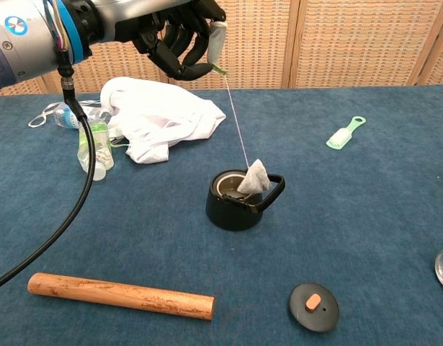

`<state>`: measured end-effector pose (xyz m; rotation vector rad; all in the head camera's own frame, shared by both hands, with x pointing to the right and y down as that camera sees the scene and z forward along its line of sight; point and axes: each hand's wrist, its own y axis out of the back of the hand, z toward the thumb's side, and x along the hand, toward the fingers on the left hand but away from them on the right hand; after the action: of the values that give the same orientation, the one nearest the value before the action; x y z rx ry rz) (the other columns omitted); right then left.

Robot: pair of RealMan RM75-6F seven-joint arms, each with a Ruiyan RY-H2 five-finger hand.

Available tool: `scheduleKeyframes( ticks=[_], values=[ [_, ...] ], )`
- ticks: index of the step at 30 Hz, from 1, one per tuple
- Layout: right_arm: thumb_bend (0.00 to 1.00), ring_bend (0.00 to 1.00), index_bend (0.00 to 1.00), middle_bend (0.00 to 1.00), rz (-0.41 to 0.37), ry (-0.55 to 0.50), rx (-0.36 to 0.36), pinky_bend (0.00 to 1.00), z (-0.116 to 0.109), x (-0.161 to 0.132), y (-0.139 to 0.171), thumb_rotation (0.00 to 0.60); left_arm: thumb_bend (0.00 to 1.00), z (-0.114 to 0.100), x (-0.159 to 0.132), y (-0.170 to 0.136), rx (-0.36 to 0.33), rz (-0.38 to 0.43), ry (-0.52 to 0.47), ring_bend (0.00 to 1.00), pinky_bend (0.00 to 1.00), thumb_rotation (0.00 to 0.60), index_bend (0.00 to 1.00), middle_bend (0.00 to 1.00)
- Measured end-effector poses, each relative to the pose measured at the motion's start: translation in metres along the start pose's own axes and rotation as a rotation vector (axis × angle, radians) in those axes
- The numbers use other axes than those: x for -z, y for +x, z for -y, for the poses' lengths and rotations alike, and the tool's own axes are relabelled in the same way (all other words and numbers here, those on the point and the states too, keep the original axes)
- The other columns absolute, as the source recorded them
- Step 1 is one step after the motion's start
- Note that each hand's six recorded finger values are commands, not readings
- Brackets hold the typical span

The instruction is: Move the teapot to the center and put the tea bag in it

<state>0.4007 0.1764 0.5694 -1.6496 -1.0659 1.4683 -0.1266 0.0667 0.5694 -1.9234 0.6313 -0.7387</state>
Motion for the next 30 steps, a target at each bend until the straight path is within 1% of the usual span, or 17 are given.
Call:
scheduleKeyframes(
  ticks=[10,19,25,30],
  values=[
    [0.20,0.24,0.41,0.27,0.012,-0.008,-0.007,0.31,0.001,0.005,0.001,0.600,0.52,0.006,0.002,-0.002,0.013,-0.008,0.008,0.68,0.66,0.600,0.63,0.71],
    [0.20,0.24,0.41,0.27,0.011,-0.012,-0.017,0.31,0.003,0.005,0.000,0.600,0.52,0.017,0.009,-0.008,0.053,-0.025,0.012,0.68,0.66,0.600,0.63,0.71],
    [0.20,0.24,0.41,0.27,0.013,-0.015,-0.024,0.31,0.004,0.006,0.001,0.600,0.52,0.029,0.010,-0.017,0.088,-0.024,0.014,0.68,0.66,0.600,0.63,0.71],
    [0.20,0.24,0.41,0.27,0.013,-0.018,-0.026,0.31,0.004,0.008,0.001,0.600,0.52,0.042,0.010,-0.030,0.119,-0.014,0.029,0.68,0.66,0.600,0.63,0.71]
  ],
)
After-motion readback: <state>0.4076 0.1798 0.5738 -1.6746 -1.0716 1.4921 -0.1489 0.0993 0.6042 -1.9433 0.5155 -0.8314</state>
